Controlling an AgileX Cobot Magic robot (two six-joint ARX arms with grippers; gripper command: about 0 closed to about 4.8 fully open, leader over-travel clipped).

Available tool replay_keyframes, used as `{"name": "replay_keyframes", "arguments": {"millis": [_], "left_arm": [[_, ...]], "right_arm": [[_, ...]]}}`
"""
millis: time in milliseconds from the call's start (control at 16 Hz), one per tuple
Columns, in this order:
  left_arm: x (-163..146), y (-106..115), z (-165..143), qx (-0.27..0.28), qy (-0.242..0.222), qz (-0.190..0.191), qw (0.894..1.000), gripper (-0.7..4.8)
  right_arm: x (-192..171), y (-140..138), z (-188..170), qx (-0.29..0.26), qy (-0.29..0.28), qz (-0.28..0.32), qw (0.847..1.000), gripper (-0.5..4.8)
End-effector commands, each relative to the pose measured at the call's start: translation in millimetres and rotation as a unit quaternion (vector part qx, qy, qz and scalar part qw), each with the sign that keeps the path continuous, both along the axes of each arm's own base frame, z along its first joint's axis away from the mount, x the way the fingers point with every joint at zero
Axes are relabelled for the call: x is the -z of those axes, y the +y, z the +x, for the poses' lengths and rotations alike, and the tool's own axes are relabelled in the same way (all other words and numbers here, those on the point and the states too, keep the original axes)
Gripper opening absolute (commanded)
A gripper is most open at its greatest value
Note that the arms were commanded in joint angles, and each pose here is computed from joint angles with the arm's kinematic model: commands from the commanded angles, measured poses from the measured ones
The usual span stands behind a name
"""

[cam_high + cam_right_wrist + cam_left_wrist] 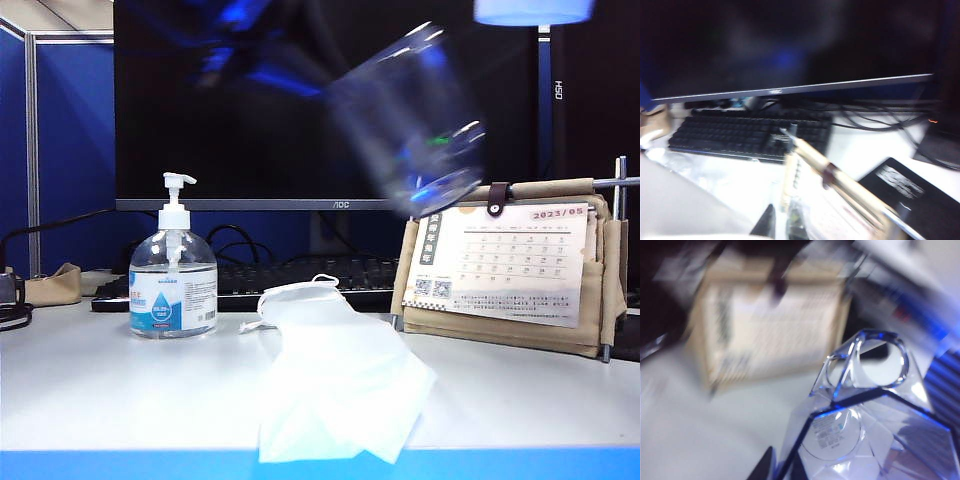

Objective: Swap the positions of the transparent plastic cup and the white ceramic cup.

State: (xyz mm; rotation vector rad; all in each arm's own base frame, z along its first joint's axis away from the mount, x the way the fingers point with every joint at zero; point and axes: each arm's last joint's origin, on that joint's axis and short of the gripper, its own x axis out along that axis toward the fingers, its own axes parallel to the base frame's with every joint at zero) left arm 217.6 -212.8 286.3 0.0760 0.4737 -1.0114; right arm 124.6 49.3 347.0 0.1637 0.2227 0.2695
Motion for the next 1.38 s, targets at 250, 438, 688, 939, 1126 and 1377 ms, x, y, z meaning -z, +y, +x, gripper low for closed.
{"name": "replay_keyframes", "arguments": {"millis": [250, 438, 688, 939, 1126, 1377], "left_arm": [[21, -43, 16, 0.086, 0.029, 0.058, 0.994, -0.05], [32, -57, 23, 0.093, 0.038, 0.074, 0.992, -0.05], [32, -84, 43, 0.121, 0.05, 0.117, 0.984, -0.06], [49, -92, 46, 0.139, 0.067, 0.151, 0.976, -0.06], [59, -99, 52, 0.145, 0.071, 0.161, 0.974, -0.05], [65, -108, 60, 0.139, 0.073, 0.178, 0.971, -0.06]], "right_arm": [[-4, -3, -8, 0.006, -0.005, 0.005, 1.0, -0.06], [-5, -4, -9, 0.006, -0.009, 0.007, 1.0, -0.06], [-8, -6, -13, 0.015, -0.026, 0.013, 0.999, -0.06], [-10, -8, -16, 0.017, -0.033, 0.015, 0.999, -0.06], [-10, -8, -16, 0.017, -0.034, 0.016, 0.999, -0.06], [-10, -8, -17, 0.017, -0.034, 0.016, 0.999, -0.06]]}}
